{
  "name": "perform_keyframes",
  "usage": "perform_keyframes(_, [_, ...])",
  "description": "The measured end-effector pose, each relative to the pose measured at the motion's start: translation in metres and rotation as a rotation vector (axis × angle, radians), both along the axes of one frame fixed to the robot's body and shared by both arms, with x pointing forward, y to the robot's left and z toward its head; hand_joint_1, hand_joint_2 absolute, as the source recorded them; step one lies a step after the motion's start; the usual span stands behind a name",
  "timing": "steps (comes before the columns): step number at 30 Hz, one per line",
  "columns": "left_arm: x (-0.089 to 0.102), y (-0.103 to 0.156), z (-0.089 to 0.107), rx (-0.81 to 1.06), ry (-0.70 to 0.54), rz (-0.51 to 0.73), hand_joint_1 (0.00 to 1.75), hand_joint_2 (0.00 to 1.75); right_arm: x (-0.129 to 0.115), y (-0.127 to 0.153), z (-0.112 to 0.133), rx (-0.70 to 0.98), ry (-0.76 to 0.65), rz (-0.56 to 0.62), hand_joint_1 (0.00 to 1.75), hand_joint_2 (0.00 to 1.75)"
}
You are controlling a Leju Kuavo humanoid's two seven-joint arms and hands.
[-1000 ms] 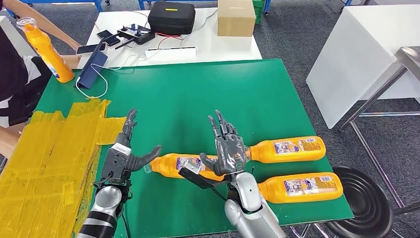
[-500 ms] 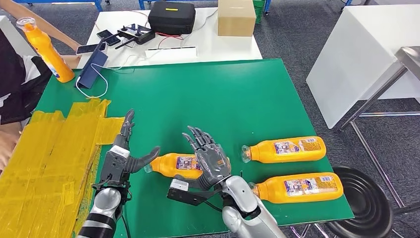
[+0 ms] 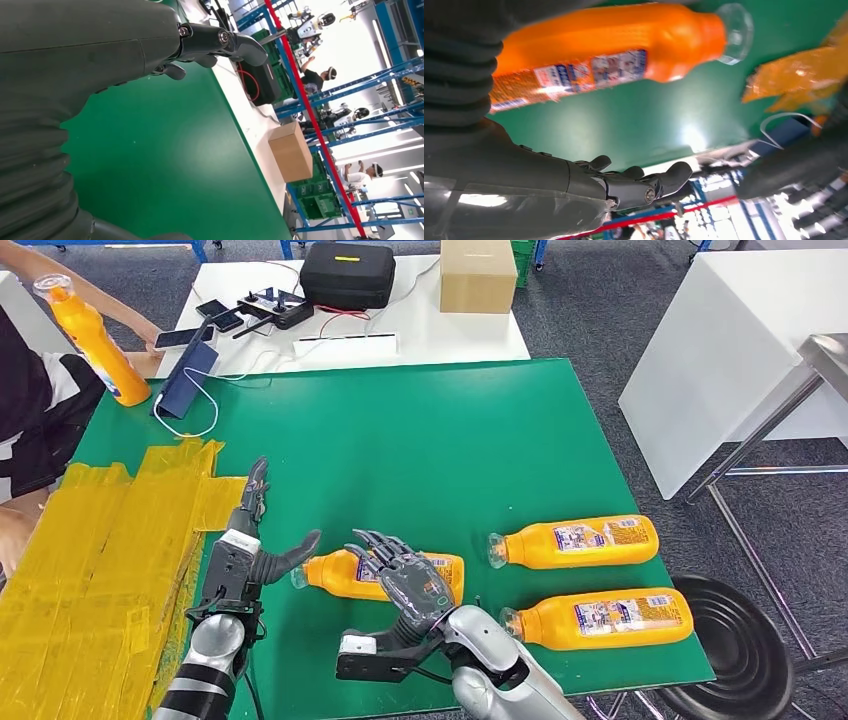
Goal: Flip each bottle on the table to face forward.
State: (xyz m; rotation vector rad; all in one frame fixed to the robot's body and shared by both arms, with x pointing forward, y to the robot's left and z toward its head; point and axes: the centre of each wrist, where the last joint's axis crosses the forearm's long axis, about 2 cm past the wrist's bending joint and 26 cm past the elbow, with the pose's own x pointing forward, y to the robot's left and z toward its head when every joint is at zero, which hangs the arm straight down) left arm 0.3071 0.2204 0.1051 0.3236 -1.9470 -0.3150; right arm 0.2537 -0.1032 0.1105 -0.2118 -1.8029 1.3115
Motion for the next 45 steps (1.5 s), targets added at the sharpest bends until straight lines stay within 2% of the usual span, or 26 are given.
perform_keyframes(12, [-0.001,0.001,-0.001,0.003,0.025,0.01,0.0,1.75,0.018,-0.01,-0.032,-0.397,-0.068,-0.195,0.0,1.75])
perform_keyframes(22, [-0.004,-0.001,-0.004,-0.001,0.052,0.004,0.0,1.75,0.033,-0.005,-0.039,-0.514,-0.067,-0.264,0.02,1.75])
perform_keyframes(23, [-0.004,-0.001,-0.004,-0.001,0.053,0.003,0.0,1.75,0.035,-0.004,-0.04,-0.523,-0.058,-0.265,0.14,1.75])
perform_keyframes(26, [-0.003,-0.002,-0.004,-0.003,0.056,-0.001,0.0,1.75,0.041,-0.004,-0.042,-0.542,-0.022,-0.257,1.38,1.75])
perform_keyframes(27, [-0.003,-0.002,-0.003,-0.004,0.056,-0.002,0.0,1.75,0.043,-0.004,-0.042,-0.545,-0.005,-0.246,1.7,1.75])
perform_keyframes(28, [-0.003,-0.002,-0.003,-0.005,0.057,-0.002,0.0,1.75,0.045,-0.004,-0.043,-0.545,0.014,-0.231,1.75,1.75])
perform_keyframes(32, [0.0,-0.002,-0.003,-0.011,0.053,-0.004,0.0,1.75,0.055,-0.009,-0.043,-0.523,0.083,-0.175,1.75,1.75])
perform_keyframes(45, [0.005,-0.005,-0.003,-0.031,0.05,-0.009,0.0,1.75,0.072,-0.017,-0.04,-0.498,0.169,-0.157,1.75,1.75])
